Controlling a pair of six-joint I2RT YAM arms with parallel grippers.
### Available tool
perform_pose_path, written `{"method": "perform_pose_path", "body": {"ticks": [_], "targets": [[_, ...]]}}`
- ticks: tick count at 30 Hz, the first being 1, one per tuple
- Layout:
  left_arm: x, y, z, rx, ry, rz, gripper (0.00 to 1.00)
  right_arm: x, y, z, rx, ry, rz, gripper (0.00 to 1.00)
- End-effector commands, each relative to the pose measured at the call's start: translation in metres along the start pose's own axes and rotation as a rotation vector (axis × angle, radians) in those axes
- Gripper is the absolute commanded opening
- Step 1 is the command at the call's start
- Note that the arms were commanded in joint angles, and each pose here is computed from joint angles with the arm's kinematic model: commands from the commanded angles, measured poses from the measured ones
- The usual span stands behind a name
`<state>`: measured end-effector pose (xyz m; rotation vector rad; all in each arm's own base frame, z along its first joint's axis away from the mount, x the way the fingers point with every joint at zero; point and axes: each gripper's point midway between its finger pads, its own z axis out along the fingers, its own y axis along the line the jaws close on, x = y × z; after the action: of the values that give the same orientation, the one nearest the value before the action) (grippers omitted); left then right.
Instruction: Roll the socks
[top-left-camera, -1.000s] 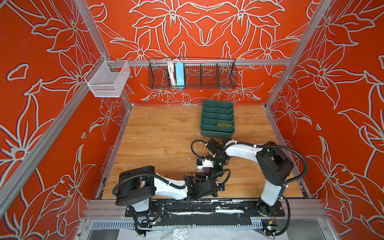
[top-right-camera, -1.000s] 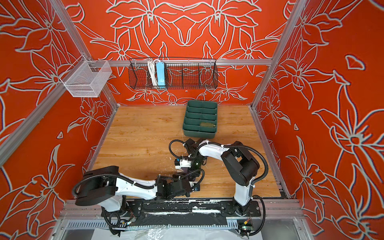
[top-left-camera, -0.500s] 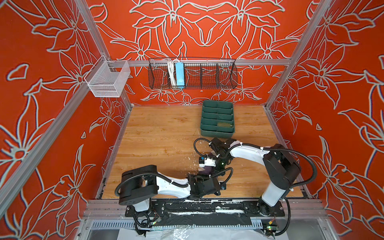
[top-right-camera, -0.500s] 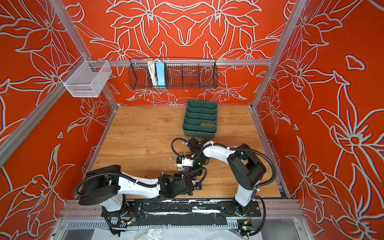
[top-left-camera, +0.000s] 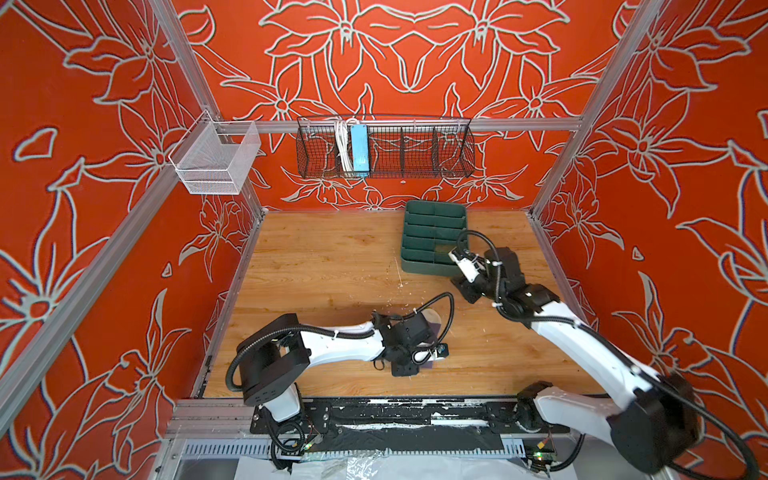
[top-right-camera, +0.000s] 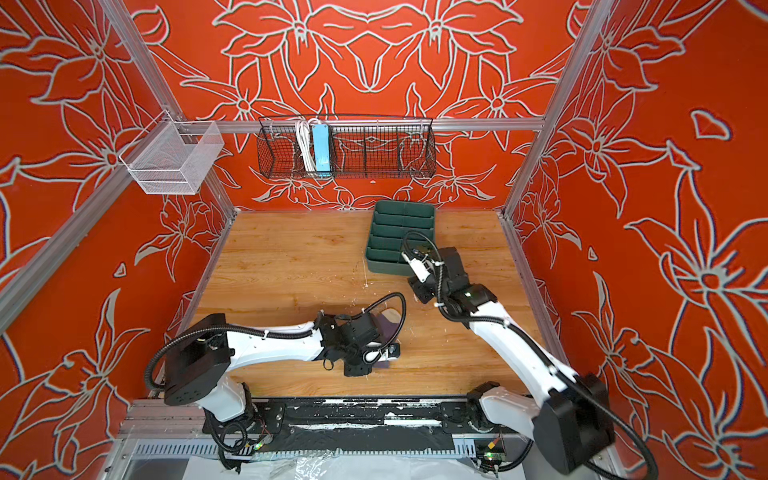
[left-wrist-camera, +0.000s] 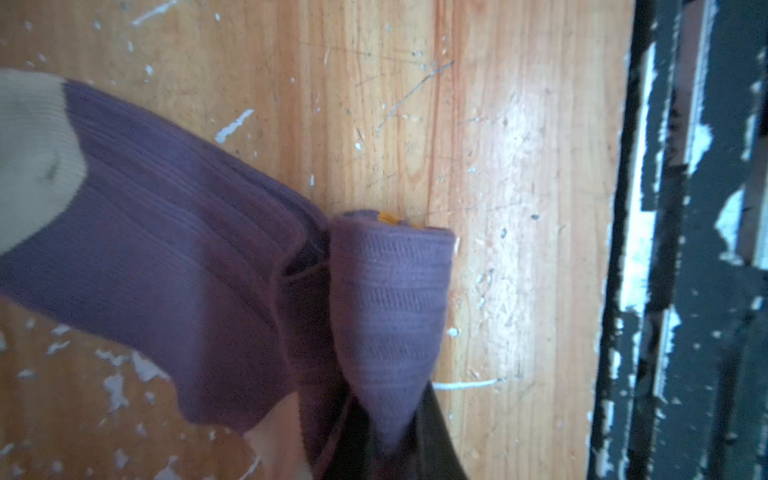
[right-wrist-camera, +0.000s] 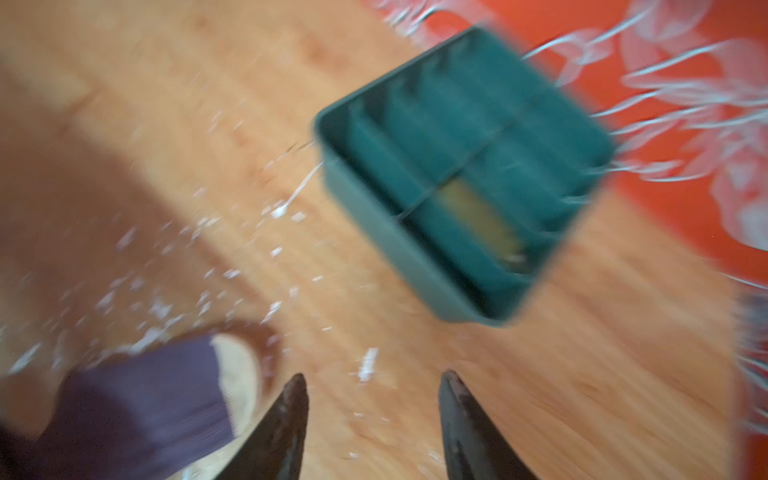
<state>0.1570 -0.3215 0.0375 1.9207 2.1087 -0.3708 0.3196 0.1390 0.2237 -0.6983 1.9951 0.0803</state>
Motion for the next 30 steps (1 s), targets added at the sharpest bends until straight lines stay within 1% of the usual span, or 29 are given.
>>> {"method": "perform_pose_path", "body": {"ticks": [1,2,4,7,10,12,14,16,17,19,22,25,30], "targets": [[0.011,-0.027,0.006,0.262,0.079,-0.091,0.0,-0.022,-0.029,-0.046,0.174,-0.178,0.063,0.62],[0.009,-0.024,0.009,0.289,0.094,-0.121,0.0,-0.024,-0.018,-0.057,0.123,-0.221,0.031,0.62],[0.004,-0.016,0.013,0.325,0.117,-0.192,0.0,-0.019,-0.001,-0.071,0.048,-0.254,-0.018,0.62],[-0.007,-0.004,0.018,0.398,0.111,-0.314,0.0,0.0,0.022,-0.081,-0.063,-0.206,-0.077,0.62],[-0.012,0.009,0.021,0.426,0.115,-0.41,0.0,0.022,0.05,-0.085,-0.208,-0.125,-0.197,0.62],[-0.013,0.016,0.022,0.443,0.128,-0.451,0.0,0.041,0.072,-0.088,-0.312,-0.052,-0.311,0.62],[-0.013,0.021,0.025,0.463,0.142,-0.479,0.01,0.067,0.101,-0.095,-0.453,0.032,-0.498,0.62],[-0.016,0.024,0.027,0.482,0.145,-0.496,0.01,0.095,0.122,-0.096,-0.541,0.111,-0.686,0.64],[-0.016,0.026,0.029,0.482,0.147,-0.507,0.02,0.108,0.129,-0.093,-0.562,0.143,-0.769,0.64],[-0.017,0.029,0.031,0.501,0.14,-0.527,0.02,0.123,0.14,-0.083,-0.565,0.189,-0.869,0.64],[-0.016,0.029,0.033,0.509,0.133,-0.544,0.02,0.134,0.154,-0.061,-0.525,0.232,-0.951,0.64],[-0.016,0.029,0.033,0.509,0.127,-0.546,0.02,0.138,0.164,-0.036,-0.472,0.249,-0.936,0.64],[-0.016,0.033,0.034,0.492,0.126,-0.548,0.03,0.151,0.173,-0.005,-0.438,0.301,-0.911,0.64]]}}
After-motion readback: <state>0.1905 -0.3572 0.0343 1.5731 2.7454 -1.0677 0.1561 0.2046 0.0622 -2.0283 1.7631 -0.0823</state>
